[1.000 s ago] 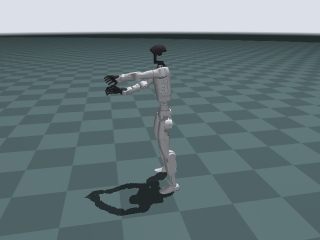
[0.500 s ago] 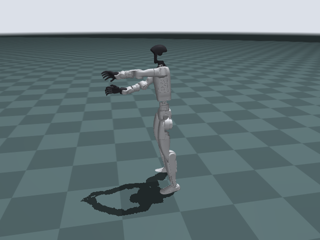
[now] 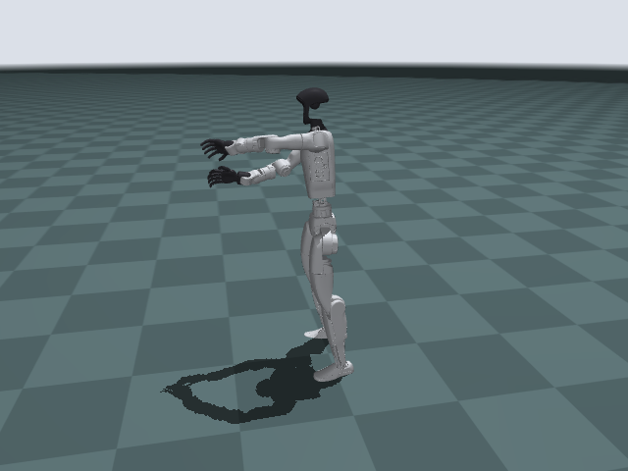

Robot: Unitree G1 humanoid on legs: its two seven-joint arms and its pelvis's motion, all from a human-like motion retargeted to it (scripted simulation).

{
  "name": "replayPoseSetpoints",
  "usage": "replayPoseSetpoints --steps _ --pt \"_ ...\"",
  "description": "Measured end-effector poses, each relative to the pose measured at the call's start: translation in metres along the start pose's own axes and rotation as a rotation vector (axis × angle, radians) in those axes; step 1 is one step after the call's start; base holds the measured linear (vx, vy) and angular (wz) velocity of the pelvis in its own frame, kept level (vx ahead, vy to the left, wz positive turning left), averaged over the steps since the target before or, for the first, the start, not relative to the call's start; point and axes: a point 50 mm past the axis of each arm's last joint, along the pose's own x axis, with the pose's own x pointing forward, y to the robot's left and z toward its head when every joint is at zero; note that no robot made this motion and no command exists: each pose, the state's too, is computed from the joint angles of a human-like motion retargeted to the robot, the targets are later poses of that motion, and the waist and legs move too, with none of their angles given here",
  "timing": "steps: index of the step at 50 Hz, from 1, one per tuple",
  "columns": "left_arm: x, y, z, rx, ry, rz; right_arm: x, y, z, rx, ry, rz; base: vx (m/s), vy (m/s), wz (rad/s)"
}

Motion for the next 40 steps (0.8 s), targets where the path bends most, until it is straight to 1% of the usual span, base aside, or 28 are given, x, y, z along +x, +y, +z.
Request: replayPoseSetpoints --steps 13,40 --pt "-0.001 -0.002 0.001 -0.003 -0.009 -0.015 -0.001 -0.001 -0.004 0.012 0.022 -0.006 0.00 0.00 0.00" --pt "-0.003 0.001 -0.004 0.018 -0.015 -0.009 -0.001 -0.003 -0.011 -0.047 0.037 -0.017 0.00 0.00 0.00"
